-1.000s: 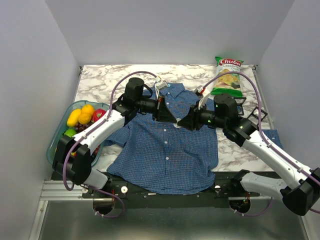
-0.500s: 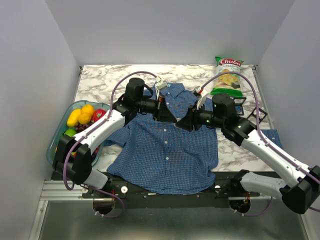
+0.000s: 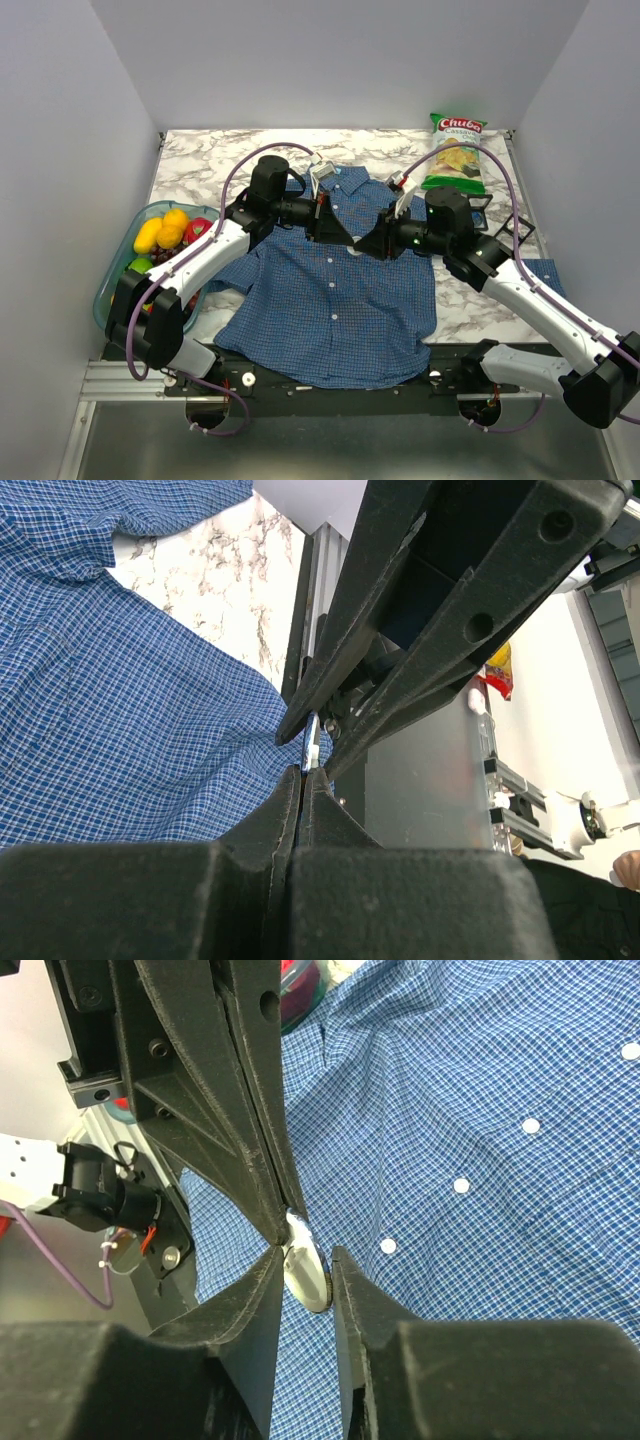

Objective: Pin the brooch onto the clothing
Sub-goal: Open the brooch, then adjust the brooch in the brooch box.

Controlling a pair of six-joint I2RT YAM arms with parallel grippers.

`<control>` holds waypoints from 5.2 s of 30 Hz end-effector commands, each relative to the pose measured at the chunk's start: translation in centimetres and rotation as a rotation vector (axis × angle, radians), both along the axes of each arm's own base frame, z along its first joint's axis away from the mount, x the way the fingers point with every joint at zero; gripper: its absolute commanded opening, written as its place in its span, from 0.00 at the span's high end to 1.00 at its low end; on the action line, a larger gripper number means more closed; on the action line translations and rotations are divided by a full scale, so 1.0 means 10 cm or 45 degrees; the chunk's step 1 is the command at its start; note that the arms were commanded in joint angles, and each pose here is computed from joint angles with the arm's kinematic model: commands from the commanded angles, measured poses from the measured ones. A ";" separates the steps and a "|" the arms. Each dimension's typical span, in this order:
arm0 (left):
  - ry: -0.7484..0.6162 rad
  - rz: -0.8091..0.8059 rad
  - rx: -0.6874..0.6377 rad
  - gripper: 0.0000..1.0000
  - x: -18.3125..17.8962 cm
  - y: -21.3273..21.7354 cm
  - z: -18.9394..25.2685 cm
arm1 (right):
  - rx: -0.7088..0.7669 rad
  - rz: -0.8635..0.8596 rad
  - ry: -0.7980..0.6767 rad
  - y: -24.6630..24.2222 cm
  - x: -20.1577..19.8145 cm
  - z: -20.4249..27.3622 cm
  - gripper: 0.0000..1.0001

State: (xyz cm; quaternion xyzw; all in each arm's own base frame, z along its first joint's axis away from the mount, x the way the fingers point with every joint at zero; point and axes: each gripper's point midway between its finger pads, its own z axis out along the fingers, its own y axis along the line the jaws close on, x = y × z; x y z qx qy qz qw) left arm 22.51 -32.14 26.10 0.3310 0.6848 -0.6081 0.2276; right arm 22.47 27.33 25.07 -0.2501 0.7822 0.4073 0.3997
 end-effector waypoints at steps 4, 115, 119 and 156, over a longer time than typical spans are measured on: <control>-0.016 0.003 0.002 1.00 0.01 -0.01 0.00 | 0.007 0.012 -0.003 0.02 0.00 -0.01 0.68; -0.186 0.068 -0.057 0.04 0.03 0.07 0.18 | 0.031 0.032 0.011 0.00 -0.09 0.01 0.99; -0.191 0.204 -0.053 0.04 0.20 0.13 0.20 | 0.094 0.009 -0.022 0.03 -0.05 0.09 0.99; 0.074 0.140 -0.433 0.55 0.17 0.21 0.50 | 0.391 -0.170 -0.267 0.01 0.21 0.82 0.99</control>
